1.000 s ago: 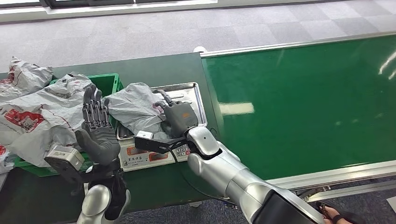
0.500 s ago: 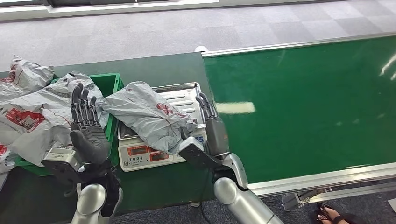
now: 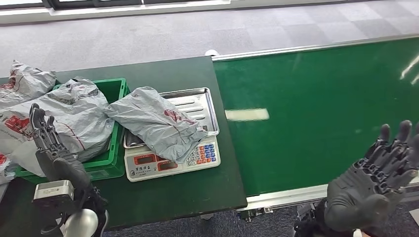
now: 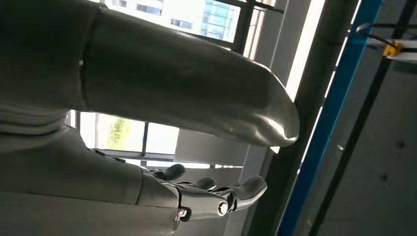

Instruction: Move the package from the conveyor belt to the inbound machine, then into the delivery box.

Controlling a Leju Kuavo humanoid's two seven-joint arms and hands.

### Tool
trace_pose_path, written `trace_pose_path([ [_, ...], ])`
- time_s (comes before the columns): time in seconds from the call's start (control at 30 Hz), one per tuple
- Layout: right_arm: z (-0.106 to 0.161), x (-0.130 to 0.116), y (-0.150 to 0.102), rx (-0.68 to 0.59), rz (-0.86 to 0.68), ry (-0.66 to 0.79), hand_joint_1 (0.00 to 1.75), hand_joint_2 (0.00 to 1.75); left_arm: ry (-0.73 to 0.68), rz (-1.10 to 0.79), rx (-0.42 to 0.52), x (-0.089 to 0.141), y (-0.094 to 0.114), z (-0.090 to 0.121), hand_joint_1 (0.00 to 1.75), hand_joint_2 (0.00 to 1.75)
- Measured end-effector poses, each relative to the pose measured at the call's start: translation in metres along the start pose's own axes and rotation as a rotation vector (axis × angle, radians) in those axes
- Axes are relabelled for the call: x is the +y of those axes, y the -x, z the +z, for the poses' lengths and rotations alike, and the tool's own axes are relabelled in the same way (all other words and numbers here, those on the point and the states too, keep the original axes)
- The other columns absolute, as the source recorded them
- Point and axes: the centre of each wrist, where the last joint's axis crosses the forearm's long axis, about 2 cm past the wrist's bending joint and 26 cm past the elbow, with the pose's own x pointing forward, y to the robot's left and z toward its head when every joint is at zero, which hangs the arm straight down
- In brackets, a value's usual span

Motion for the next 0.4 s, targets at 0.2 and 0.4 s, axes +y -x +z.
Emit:
trace_pose_path([
  [0.2, -0.012, -0.011, -0.007, -0.011, -0.021, 0.102, 0.0, 0.0, 0.154, -0.193, -0.049, 0.006, 0.002, -0.002, 0.0, 1.75],
  [0.4, -0.022, -0.019, 0.0, -0.021, -0.088, 0.07, 0.0, 0.0, 0.586, -0.634, -0.071, 0.003, 0.03, -0.02, 0.0, 1.75],
])
